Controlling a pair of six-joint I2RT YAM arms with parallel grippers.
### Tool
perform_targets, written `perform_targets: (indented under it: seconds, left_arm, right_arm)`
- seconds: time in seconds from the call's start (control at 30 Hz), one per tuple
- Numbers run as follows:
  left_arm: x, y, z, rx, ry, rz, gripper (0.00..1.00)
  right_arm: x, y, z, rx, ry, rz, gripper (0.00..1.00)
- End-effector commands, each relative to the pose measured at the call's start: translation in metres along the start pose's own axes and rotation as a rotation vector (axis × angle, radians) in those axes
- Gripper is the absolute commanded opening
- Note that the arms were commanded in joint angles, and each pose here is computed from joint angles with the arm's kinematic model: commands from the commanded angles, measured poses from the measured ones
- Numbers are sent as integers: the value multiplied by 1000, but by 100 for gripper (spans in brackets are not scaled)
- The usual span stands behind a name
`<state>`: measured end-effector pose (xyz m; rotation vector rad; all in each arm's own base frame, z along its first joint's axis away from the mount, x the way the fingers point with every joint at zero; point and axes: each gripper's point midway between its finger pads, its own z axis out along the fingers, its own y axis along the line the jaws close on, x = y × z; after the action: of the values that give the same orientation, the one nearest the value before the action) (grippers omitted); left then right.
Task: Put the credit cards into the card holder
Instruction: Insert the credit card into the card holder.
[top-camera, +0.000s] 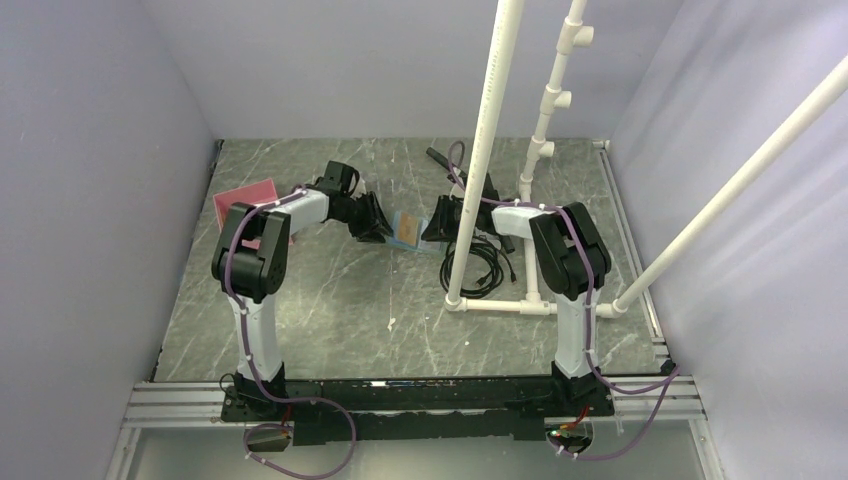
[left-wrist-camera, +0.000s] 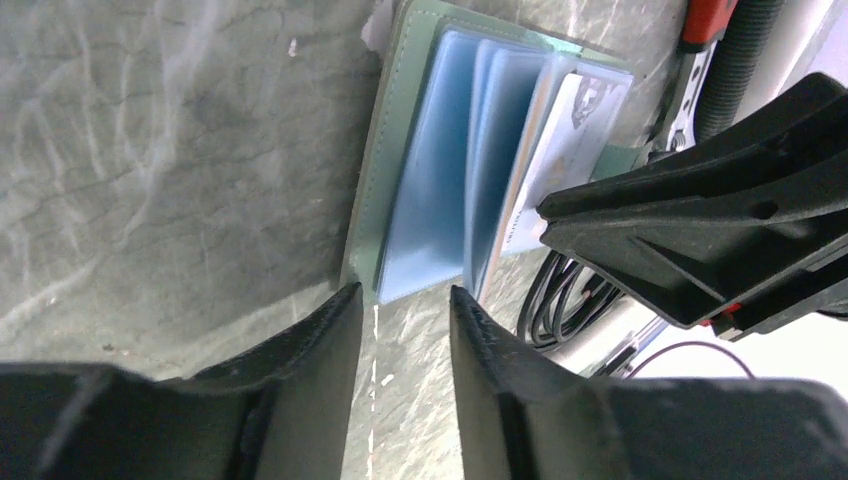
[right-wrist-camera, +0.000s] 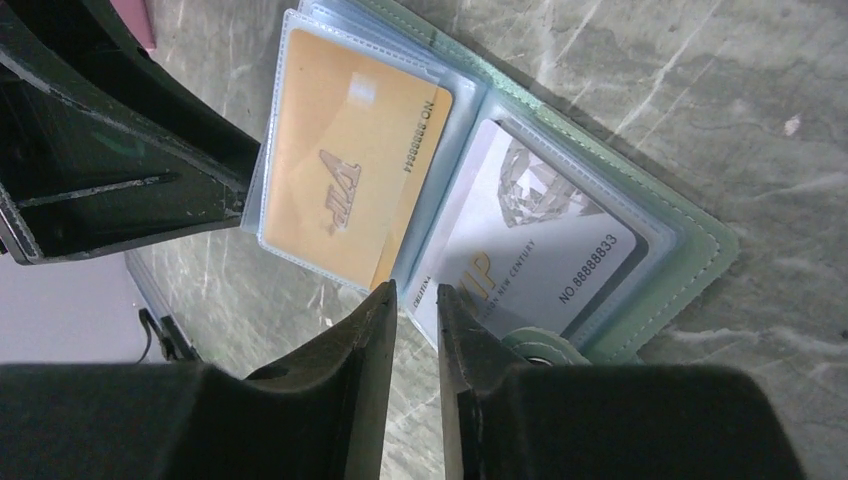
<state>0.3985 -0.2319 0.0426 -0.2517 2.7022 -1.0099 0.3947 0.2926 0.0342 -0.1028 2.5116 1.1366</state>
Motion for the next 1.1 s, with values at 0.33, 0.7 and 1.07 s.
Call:
perform_targets:
  seconds: [0.33,0.7,1.07]
  left_arm:
    - [-35,-5,-47,-54,-145,12,55]
    - [-28,-45,-16,125,-61,61,47]
    - [-23,-32,2,53,-39,75,50]
  right_arm:
    - [-21,18,25,-47,-11,-78,23]
    - [0,-13,30,124,26,-61,1]
    - [4,-18,36,127,45,-48,0]
